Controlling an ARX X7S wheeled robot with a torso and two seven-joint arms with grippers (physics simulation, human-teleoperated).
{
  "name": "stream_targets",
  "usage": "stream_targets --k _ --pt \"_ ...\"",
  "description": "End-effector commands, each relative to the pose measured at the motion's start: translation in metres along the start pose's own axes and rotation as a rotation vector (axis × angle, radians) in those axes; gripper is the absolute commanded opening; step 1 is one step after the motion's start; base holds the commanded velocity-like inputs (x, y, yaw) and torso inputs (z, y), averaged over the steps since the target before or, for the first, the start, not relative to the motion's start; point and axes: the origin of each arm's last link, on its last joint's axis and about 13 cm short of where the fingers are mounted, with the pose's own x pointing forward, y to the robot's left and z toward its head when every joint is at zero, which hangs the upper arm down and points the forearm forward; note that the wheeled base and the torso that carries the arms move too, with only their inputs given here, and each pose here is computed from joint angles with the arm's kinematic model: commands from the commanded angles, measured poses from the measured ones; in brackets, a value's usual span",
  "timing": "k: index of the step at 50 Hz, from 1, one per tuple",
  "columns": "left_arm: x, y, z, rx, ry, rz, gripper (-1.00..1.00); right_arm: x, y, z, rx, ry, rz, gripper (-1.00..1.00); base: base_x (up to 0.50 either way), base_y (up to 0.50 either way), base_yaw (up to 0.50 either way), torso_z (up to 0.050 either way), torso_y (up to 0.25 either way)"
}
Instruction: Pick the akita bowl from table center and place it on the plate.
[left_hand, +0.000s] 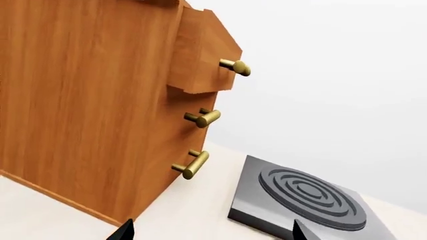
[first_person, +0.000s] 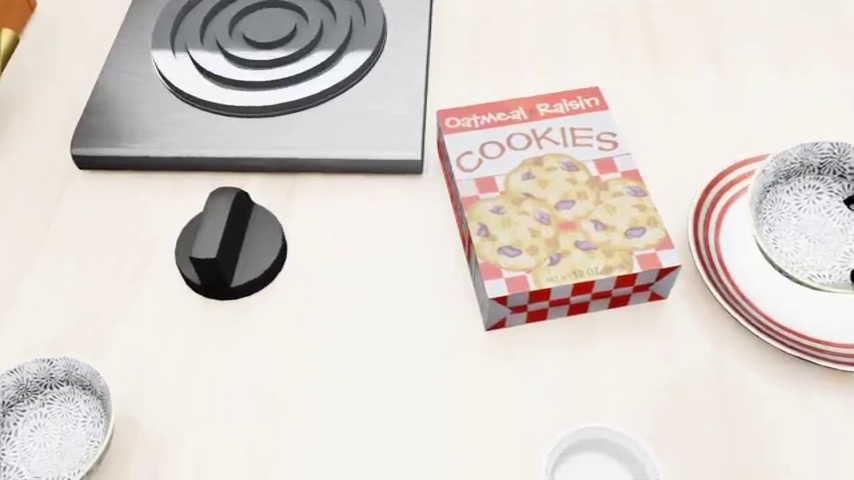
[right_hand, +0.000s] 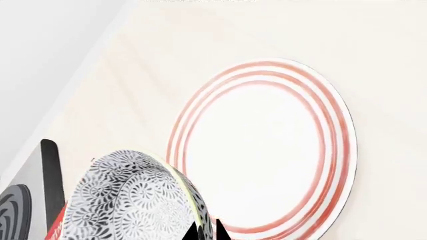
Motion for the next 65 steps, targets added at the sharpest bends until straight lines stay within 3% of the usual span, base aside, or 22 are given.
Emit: stream_targets --k 1,12,21,37,65 --pt "-0.002 0.001 0.004 -0.028 -0.008 -0.002 1.0 -0.002 0.003 0.006 0.019 -0.017 0.026 -1.0 0.0 0.0 0.0 0.0 0.0" --pt "-0.004 0.0 0.007 -0.026 -0.015 -0.008 1.0 0.014 0.0 0.02 0.093 0.038 0.075 -1.0 0.0 0.0 0.0 0.0 0.0" --pt "-0.004 -0.001 0.01 -0.016 -0.022 -0.008 1.0 0.031 -0.013 0.024 0.145 0.048 0.027 -1.0 0.0 0.0 0.0 0.0 0.0" --pt "-0.006 -0.001 0.009 -0.017 -0.02 -0.014 1.0 0.037 -0.014 0.032 0.183 0.024 -0.002 -1.0 0.0 0.0 0.0 0.0 0.0" --pt "-0.009 0.0 0.015 -0.015 -0.031 -0.017 1.0 0.071 -0.026 0.018 0.222 0.063 -0.03 -1.0 0.0 0.0 0.0 0.0 0.0"
